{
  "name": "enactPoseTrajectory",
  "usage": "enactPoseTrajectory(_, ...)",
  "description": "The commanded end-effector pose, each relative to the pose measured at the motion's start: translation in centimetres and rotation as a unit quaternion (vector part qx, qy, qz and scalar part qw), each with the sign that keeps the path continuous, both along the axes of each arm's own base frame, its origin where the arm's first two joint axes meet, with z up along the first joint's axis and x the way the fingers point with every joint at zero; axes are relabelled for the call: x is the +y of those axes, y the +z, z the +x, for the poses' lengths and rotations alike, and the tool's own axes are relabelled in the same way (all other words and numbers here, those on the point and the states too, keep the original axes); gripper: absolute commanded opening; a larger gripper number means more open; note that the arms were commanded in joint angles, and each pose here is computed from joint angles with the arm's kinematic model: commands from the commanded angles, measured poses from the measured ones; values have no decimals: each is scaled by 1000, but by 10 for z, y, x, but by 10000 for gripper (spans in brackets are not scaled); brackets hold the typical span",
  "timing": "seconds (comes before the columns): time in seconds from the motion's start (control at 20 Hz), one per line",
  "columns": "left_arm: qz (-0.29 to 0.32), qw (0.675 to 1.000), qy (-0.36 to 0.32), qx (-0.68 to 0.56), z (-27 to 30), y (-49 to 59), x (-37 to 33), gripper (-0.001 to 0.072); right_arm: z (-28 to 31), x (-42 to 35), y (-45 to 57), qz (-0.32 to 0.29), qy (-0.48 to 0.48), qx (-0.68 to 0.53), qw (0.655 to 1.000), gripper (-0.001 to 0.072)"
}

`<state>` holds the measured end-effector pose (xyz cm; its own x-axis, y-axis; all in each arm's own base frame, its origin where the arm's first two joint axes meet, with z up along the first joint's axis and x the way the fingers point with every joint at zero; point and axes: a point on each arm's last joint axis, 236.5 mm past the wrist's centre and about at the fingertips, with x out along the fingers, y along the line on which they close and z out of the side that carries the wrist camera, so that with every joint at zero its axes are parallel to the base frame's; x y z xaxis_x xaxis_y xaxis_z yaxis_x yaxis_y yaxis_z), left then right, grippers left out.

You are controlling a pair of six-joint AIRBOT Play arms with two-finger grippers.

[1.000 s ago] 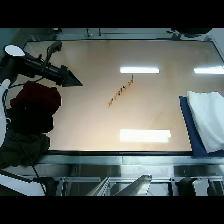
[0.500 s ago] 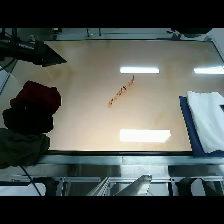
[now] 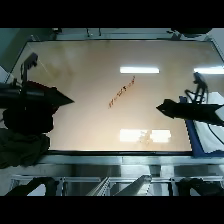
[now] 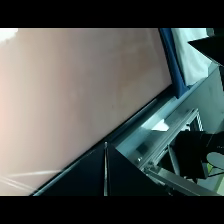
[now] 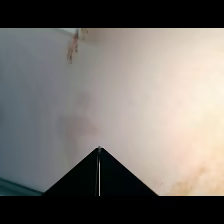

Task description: Fold the shirts.

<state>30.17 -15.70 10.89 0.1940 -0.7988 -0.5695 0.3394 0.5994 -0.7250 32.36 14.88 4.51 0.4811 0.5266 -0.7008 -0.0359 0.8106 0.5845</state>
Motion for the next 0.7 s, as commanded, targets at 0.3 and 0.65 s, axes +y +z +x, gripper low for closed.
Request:
enactPoseTrajectory(0.3,0,1000,-3,8,-43,-18,-5,16,-8,22,-26,-32,46,17,998,21)
enactPoseTrajectory(0.65,0,1000,-3,9,-43,-19,-5,16,-8,22,-26,-32,46,17,998,21)
